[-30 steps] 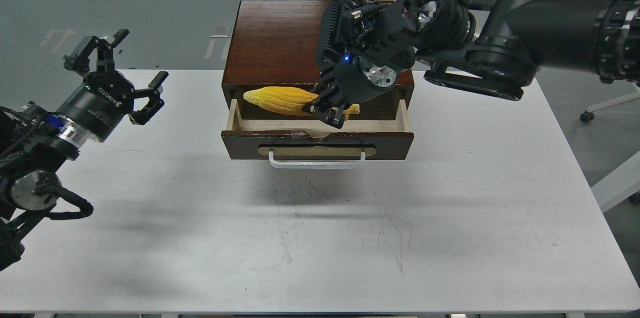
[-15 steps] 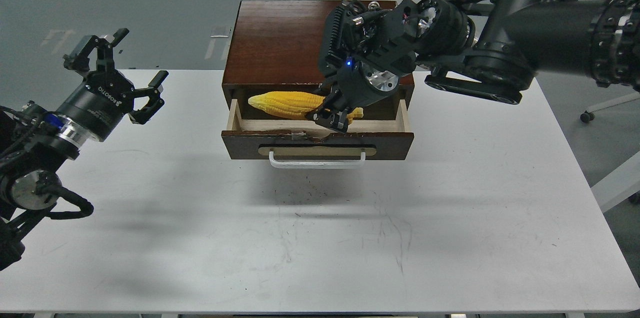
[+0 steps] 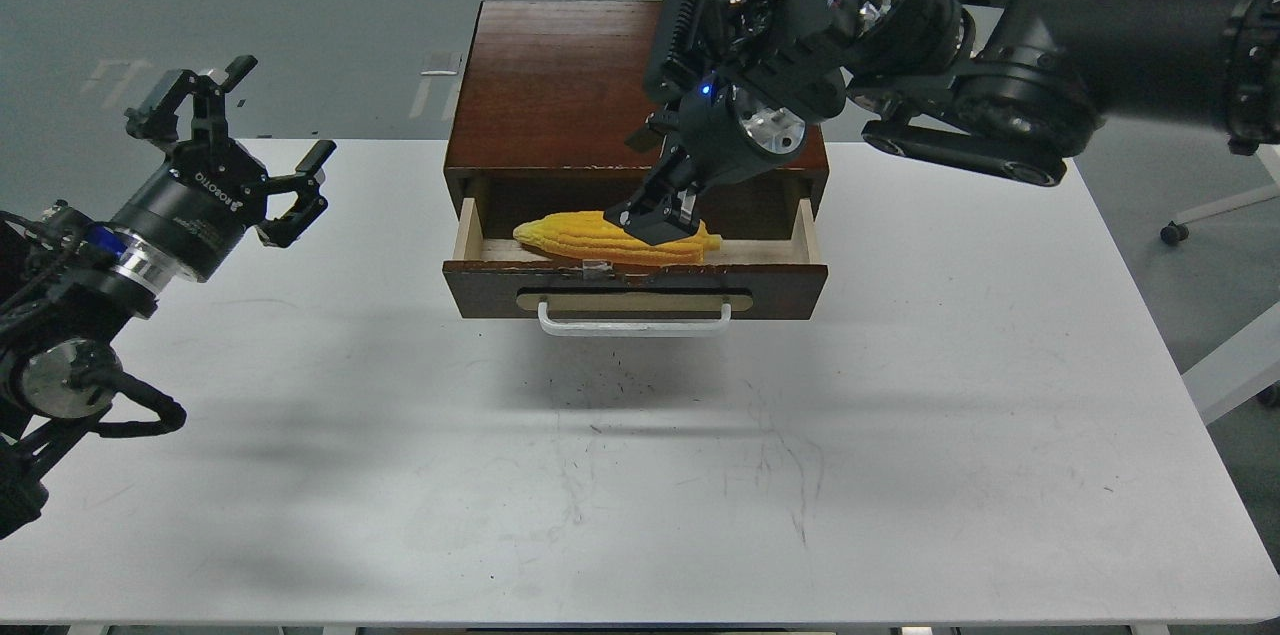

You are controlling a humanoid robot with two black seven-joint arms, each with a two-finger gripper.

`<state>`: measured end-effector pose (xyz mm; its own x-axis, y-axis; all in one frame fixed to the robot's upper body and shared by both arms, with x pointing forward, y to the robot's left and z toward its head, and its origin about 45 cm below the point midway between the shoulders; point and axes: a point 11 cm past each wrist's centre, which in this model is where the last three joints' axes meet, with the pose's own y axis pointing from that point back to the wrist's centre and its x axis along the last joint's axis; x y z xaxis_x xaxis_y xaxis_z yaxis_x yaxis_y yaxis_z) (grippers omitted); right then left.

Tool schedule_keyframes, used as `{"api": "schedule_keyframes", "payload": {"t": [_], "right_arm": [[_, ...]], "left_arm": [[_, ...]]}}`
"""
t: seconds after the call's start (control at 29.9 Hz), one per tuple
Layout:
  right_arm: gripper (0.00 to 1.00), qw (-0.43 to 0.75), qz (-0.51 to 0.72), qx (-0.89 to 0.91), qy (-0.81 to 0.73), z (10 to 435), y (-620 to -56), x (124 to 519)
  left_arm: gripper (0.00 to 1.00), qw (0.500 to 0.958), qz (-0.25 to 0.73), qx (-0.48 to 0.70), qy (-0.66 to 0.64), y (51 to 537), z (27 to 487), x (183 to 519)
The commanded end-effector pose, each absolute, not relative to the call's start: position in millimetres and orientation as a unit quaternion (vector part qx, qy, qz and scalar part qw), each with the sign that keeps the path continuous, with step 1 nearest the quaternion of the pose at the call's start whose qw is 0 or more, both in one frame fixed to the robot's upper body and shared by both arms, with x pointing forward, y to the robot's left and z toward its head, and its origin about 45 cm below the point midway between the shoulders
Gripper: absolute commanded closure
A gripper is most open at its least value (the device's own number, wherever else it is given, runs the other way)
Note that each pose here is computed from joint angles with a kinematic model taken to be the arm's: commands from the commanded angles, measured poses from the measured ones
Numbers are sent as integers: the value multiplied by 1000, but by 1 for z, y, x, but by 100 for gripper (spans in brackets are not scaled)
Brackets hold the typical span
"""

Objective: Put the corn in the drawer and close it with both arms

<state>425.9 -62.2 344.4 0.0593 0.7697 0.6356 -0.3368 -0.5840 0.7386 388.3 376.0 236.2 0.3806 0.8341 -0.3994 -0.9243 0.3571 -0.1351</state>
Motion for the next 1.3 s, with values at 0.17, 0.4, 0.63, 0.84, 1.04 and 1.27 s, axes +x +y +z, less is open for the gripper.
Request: {"api": "schedule_keyframes", "payload": {"t": [0.17, 0.4, 0.63, 0.84, 1.04, 1.27], "right_arm": [[5, 372, 607, 702, 3, 413, -93, 447], [4, 294, 460, 813, -203, 428, -176, 464], [4, 173, 284, 859, -388, 380, -269, 466], [4, 65, 84, 838, -535, 297, -339, 447], [4, 17, -41, 806, -590, 244, -395, 429], [4, -18, -133, 807, -575, 195, -388, 408]], "left_arm": [[0, 815, 537, -172, 133, 373, 237, 388], [0, 815, 536, -173, 135, 371, 235, 388], [0, 820, 527, -174, 138, 361, 231, 389], [0, 823, 525, -169, 136, 359, 230, 388], [0, 823, 525, -169, 136, 359, 230, 388], [0, 824, 524, -169, 137, 357, 230, 388]]}}
